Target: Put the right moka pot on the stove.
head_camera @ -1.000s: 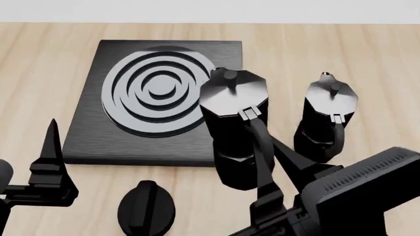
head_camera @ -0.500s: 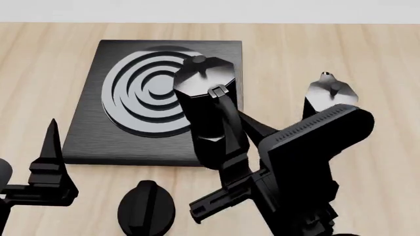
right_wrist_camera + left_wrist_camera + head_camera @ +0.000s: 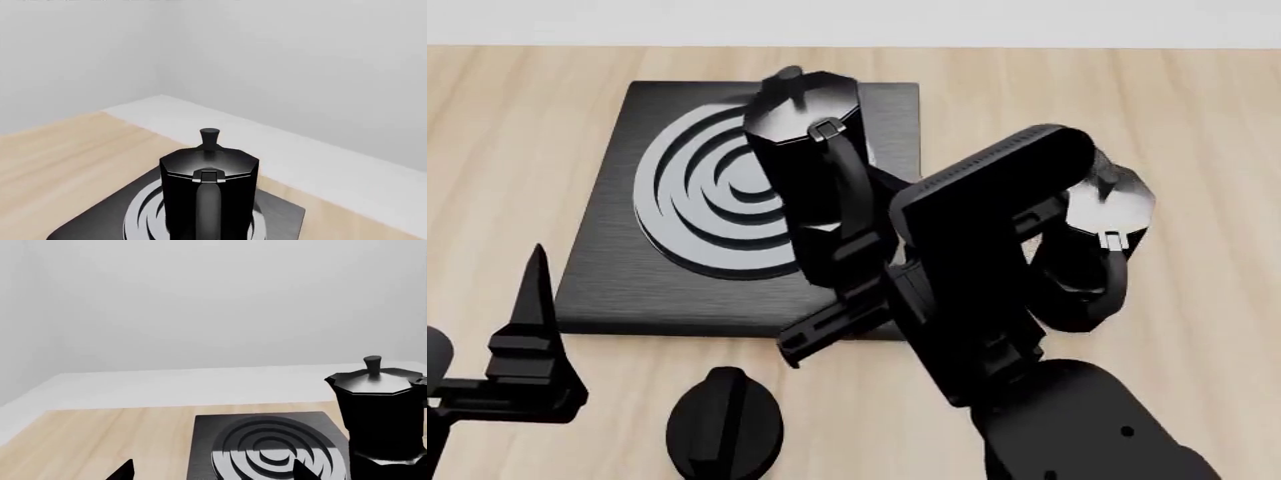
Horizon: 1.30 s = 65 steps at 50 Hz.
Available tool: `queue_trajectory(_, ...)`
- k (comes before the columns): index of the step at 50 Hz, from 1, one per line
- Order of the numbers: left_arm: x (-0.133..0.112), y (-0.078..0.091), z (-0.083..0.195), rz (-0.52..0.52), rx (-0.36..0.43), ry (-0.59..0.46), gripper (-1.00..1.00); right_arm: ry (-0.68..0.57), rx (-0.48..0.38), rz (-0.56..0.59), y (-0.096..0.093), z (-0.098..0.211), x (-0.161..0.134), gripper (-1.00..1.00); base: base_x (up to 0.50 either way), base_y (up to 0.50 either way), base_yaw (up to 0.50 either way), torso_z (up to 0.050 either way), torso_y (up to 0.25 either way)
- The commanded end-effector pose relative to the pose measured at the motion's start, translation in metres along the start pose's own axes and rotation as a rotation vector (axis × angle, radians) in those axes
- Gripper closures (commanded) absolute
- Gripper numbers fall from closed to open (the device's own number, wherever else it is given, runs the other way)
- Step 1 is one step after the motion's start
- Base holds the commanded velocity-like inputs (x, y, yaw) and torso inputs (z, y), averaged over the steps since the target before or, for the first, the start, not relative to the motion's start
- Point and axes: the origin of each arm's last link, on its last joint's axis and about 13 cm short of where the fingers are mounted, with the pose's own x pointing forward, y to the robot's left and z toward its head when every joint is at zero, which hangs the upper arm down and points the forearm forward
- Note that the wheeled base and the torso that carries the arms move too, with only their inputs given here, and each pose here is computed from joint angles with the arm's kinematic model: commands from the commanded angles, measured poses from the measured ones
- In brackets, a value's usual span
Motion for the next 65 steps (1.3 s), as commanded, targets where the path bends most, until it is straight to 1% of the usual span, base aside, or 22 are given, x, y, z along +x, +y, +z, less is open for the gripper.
queue_trajectory(1,0.000,0.000,0.000,-0.003,-0.001,0.000,-1.00,-0.040,-0.029,0.011,-0.004,0.009,0.022,1.00,0.00,0.00,0.00,0.000,0.000)
queue_trajectory(17,0.001,0.000,0.000,-0.003,0.000,0.002,-1.00,-0.066,-0.020,0.031,-0.009,0.011,0.049,1.00,0.00,0.00,0.00,0.001,0.001)
queue_trajectory(26,0.001,-0.001,-0.001,-0.003,0.008,-0.002,-1.00,-0.074,-0.009,0.046,-0.011,0.005,0.063,1.00,0.00,0.00,0.00,0.000,0.001)
queue_trajectory(29,0.001,0.000,-0.001,0.001,0.000,0.001,-1.00,-0.085,-0.001,0.055,-0.011,0.006,0.069,1.00,0.00,0.00,0.00,0.000,0.000)
queue_trajectory(34,0.000,-0.001,0.000,-0.003,0.002,0.000,-1.00,-0.084,-0.002,0.060,-0.011,0.002,0.078,1.00,0.00,0.00,0.00,0.000,0.002)
queue_trajectory(43,0.000,-0.001,0.000,-0.005,0.002,-0.001,-1.00,-0.108,0.022,0.057,-0.014,-0.002,0.097,1.00,0.00,0.00,0.00,0.000,0.001)
queue_trajectory(55,0.001,-0.001,-0.001,-0.006,0.004,-0.001,-1.00,-0.101,0.036,0.057,-0.016,-0.014,0.120,1.00,0.00,0.00,0.00,0.001,0.001)
queue_trajectory(65,0.000,-0.001,0.000,-0.007,0.004,-0.003,-1.00,-0.100,0.050,0.068,-0.014,-0.022,0.132,1.00,0.00,0.00,0.00,0.000,0.001)
